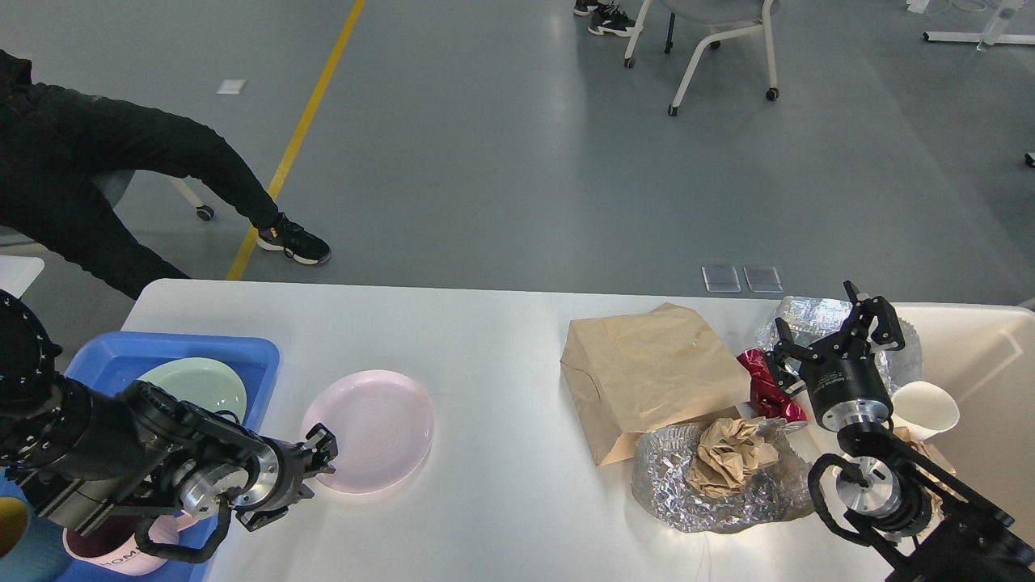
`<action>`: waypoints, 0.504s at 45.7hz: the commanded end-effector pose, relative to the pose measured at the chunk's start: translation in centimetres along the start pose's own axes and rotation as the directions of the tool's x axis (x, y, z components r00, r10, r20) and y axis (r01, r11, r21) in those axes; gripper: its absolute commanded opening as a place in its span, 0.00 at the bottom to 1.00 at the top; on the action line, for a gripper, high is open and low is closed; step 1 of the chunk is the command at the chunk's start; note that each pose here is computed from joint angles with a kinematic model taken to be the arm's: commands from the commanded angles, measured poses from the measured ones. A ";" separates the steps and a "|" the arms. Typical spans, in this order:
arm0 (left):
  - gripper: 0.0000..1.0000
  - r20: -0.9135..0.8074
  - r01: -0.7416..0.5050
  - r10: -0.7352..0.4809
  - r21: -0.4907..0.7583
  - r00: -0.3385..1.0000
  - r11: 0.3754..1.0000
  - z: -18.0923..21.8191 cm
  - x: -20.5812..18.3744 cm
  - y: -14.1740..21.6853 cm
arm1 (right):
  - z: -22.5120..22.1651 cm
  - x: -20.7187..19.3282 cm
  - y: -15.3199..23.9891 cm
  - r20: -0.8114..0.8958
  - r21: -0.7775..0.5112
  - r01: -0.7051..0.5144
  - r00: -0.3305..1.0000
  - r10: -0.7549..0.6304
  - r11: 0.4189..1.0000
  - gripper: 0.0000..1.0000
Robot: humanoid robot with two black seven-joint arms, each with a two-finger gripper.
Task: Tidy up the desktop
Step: 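Pinch the pink saucer's rim with the left gripper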
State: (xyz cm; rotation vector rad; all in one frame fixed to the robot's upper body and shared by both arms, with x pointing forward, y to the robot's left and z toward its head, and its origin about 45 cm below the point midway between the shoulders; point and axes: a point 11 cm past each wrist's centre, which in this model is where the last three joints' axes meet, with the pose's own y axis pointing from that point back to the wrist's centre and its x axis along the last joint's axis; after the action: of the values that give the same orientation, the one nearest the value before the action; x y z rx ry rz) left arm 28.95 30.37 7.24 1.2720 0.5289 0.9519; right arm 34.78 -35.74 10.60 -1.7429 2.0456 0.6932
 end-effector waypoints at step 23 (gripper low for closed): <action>0.08 -0.007 0.029 -0.029 0.003 1.000 1.000 -0.3 -0.4 -0.2 | 0.0 0.0 0.0 0.001 -0.001 -0.001 1.000 0.001 1.000 1.00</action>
State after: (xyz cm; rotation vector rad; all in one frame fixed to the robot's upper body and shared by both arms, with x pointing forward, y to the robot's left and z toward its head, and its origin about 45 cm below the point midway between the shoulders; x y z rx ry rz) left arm 28.60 30.33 6.96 1.2683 0.5429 0.9417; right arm 34.78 -35.74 10.60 -1.7420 2.0456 0.6937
